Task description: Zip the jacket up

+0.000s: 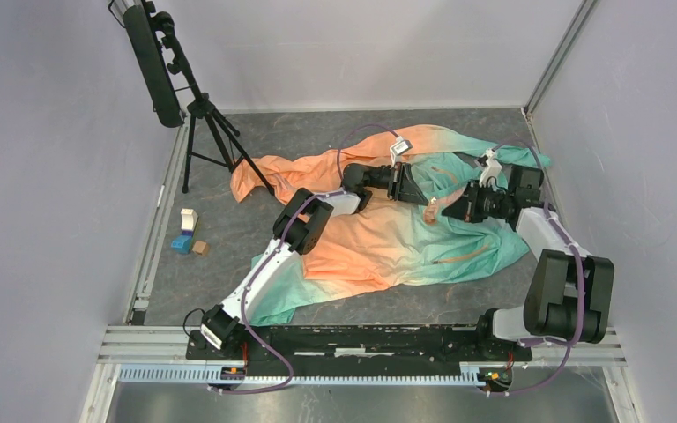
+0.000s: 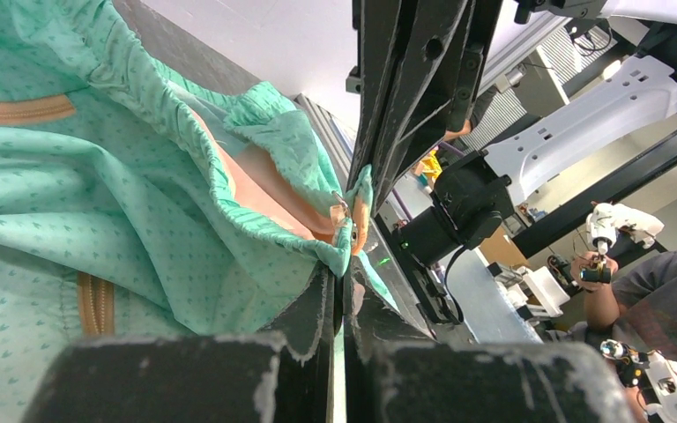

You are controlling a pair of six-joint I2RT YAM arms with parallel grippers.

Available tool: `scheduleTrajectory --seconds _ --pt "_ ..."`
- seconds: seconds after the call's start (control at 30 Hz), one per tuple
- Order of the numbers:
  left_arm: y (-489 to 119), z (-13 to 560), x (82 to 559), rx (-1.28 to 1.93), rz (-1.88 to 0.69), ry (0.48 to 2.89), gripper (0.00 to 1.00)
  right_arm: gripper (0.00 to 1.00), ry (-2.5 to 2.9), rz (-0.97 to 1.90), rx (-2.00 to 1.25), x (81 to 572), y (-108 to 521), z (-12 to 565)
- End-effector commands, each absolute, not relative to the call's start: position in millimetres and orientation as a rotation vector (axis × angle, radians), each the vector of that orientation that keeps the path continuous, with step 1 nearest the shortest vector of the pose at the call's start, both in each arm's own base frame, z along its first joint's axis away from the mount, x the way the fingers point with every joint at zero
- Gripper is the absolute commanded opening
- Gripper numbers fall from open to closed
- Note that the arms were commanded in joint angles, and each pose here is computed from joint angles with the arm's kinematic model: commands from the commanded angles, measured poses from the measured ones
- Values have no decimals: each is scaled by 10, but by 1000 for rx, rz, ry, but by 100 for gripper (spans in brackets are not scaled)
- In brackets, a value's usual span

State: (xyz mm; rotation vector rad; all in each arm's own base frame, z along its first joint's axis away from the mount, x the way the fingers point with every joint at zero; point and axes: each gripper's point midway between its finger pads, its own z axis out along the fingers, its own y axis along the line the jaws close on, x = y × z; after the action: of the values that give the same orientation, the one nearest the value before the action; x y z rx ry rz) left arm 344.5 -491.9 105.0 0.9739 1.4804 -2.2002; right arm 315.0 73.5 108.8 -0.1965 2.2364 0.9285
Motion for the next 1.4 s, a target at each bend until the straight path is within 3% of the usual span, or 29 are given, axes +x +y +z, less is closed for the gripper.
scheduleTrajectory --seconds 0.0,1.37 --pt "-4868 1483 3447 1071 -2103 1271 2 0 2255 931 -172 3160 741 988" --pt "-4878 1415 3444 1066 -2122 1292 2 0 2149 1025 -238 3375 837 1175"
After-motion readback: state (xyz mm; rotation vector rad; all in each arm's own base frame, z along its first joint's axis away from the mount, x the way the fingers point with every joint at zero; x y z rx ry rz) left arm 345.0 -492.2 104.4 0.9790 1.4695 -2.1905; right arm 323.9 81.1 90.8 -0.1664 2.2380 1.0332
